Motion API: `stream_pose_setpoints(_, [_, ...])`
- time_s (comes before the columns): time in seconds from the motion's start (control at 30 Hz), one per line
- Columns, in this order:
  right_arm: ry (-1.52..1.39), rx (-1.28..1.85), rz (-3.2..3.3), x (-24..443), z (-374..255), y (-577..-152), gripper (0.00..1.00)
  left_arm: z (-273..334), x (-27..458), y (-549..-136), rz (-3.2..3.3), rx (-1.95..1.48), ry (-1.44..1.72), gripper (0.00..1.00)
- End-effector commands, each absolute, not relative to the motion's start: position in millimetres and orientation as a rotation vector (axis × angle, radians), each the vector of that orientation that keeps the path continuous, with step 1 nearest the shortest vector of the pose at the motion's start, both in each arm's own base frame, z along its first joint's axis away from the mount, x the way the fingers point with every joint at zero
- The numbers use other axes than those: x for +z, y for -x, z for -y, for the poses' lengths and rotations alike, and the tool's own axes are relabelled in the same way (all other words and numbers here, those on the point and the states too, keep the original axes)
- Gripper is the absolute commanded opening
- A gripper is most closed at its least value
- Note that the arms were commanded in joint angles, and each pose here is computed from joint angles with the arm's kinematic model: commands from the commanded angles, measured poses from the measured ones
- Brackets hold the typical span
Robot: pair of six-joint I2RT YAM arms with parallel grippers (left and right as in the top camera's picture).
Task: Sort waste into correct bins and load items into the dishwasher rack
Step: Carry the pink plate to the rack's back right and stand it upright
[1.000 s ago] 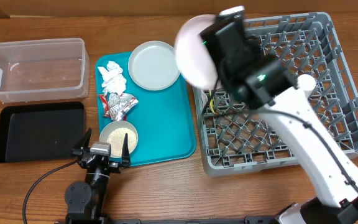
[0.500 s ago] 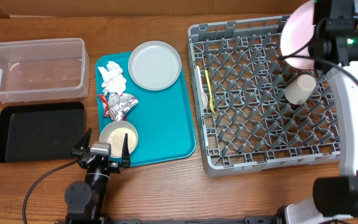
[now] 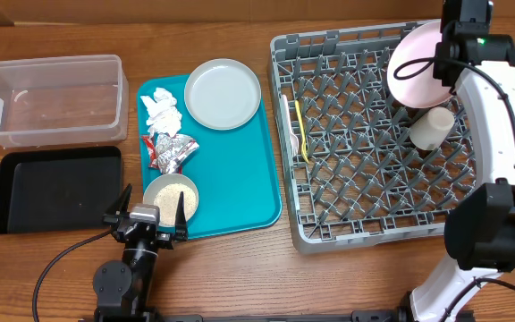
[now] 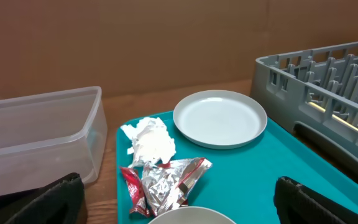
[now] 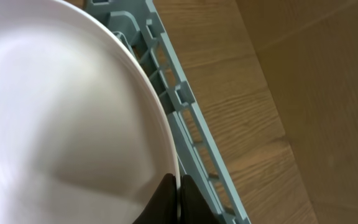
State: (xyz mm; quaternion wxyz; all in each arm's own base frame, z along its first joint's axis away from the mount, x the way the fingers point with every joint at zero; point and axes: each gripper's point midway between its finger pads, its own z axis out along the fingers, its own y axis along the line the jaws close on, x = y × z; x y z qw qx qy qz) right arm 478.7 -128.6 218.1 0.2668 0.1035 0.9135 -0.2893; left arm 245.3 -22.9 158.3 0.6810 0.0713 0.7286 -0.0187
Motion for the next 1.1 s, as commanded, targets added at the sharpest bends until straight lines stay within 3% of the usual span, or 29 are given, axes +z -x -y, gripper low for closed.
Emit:
stream_pose_setpoints(0.0, [-0.221, -0.826, -2.429, 230.9, 131.2, -486.3, 0.04, 24.5, 158.1, -244.9, -1.631, -0.051, -0.159, 1.0])
stream_pose_setpoints(0.63, [-0.214, -0.897, -2.404, 243.0, 133.0, -481.2, 0.04, 24.5, 158.1, -244.9, -1.631, -0.051, -0.159, 1.0])
stream_pose_setpoints(0.7, [-0.198, -0.892, -2.406, 242.6, 127.3, -482.3, 0.18, 24.5, 158.1, -244.9, -1.631, -0.051, -0.159, 1.0])
stream_pose_setpoints(0.77, [-0.178, -0.889, -2.404, 242.9, 119.1, -483.9, 0.4, 24.5, 158.1, -244.9, -1.631, -0.051, -0.159, 1.0])
stream_pose_setpoints(0.83, [-0.176, -0.914, -2.389, 245.9, 116.1, -484.4, 0.46, 24.5, 158.1, -244.9, -1.631, -0.051, -0.159, 1.0])
stream_pose_setpoints(1.0, [-0.226, -0.863, -2.36, 253.6, 109.4, -483.9, 0.45, 24.5, 158.1, -244.9, -1.631, -0.051, -0.159, 1.0])
stream_pose_setpoints(1.07, [-0.167, -0.748, -2.435, 238.9, 95.0, -482.7, 0.25, 24.5, 158.1, -244.9, -1.631, -0.051, -0.159, 1.0])
